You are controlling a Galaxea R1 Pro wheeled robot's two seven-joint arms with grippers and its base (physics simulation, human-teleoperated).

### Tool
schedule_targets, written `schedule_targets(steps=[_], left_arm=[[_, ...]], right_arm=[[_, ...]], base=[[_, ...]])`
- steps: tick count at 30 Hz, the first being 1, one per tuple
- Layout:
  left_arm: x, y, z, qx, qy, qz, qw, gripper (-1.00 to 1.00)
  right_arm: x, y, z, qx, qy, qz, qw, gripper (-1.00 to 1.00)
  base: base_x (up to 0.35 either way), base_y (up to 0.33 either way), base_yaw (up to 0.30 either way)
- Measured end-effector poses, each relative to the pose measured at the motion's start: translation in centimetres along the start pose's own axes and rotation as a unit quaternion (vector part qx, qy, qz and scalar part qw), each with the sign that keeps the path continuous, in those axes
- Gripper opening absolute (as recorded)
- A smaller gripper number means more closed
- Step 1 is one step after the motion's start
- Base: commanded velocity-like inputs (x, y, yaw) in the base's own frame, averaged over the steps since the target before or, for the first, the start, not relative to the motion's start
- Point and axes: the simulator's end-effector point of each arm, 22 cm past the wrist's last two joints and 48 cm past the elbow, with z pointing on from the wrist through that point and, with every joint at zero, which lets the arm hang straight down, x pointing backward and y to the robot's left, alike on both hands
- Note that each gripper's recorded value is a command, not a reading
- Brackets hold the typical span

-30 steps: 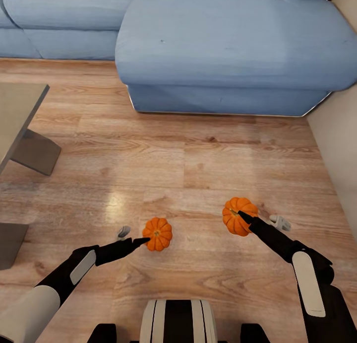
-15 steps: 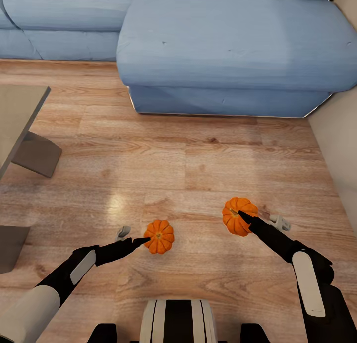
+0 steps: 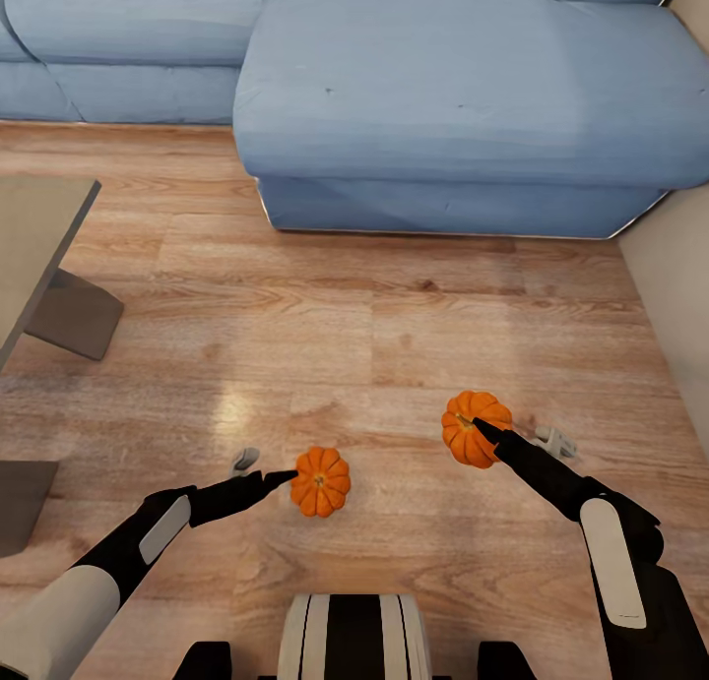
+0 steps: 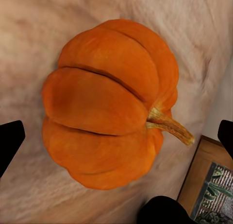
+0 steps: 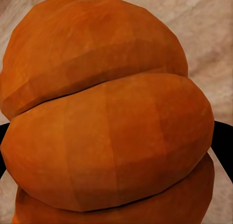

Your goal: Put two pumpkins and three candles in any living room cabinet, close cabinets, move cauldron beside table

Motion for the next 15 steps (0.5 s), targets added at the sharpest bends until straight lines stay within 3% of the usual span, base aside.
schedule_targets(steps=[15], left_arm=[[0.12,0.3,0.07,-0.003,0.001,-0.002,1.0,1.0]], right_arm=[[0.15,-0.13,0.12,0.001,0.002,0.001,1.0,-1.0]], base=[[0.011,0.008,0.0]])
